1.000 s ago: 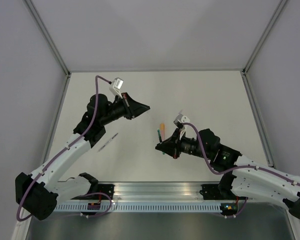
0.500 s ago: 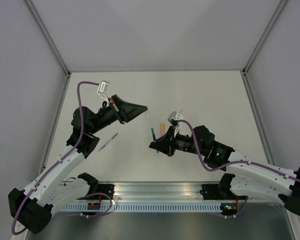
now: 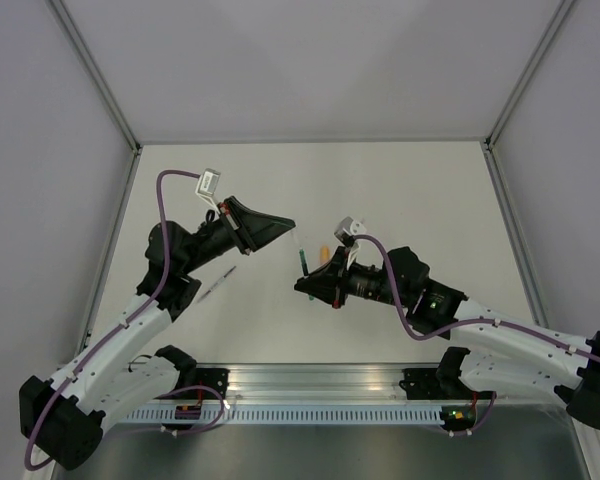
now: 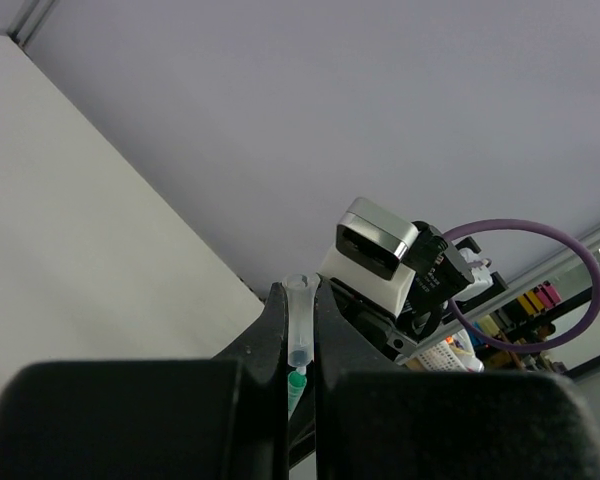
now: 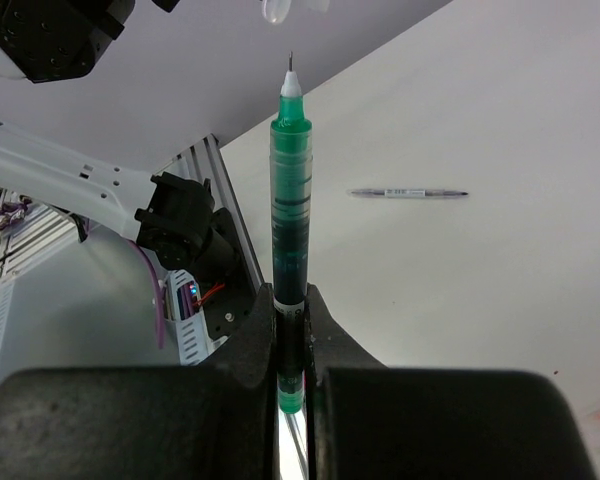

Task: Insert the pens into the pen caps

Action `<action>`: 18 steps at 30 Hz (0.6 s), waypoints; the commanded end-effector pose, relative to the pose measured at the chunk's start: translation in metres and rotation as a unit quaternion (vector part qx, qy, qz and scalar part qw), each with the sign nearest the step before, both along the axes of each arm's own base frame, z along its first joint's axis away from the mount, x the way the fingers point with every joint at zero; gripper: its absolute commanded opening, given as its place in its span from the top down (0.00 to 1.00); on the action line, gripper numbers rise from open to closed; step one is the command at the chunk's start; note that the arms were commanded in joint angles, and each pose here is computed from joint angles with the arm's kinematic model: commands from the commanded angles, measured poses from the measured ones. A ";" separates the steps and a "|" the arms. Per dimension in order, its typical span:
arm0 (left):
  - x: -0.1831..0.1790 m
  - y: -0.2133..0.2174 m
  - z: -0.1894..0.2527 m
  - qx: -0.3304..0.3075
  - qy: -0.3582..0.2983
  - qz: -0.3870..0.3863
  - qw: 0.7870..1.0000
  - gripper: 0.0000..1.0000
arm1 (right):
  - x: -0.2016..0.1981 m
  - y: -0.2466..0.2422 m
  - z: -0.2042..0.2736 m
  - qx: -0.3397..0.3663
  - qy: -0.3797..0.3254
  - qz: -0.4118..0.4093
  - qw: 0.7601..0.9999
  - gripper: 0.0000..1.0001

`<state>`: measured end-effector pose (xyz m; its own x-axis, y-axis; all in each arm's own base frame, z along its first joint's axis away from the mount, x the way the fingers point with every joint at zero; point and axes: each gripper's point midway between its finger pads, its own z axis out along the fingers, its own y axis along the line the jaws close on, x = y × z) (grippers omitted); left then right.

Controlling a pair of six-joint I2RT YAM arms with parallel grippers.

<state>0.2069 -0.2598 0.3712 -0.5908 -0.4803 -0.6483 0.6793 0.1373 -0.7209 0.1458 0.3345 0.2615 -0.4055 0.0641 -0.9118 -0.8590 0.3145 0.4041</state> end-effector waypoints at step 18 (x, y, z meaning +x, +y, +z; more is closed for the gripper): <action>-0.025 0.005 0.011 -0.004 -0.071 -0.021 0.997 0.98 | 0.008 0.015 0.035 0.040 -0.012 0.001 0.999 1.00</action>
<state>0.1924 -0.2551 0.3765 -0.5591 -0.4806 -0.6756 0.7241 0.1137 -0.6802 0.1521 0.3442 0.2622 -0.4214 0.0607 -0.9048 -0.8505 0.3198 0.4176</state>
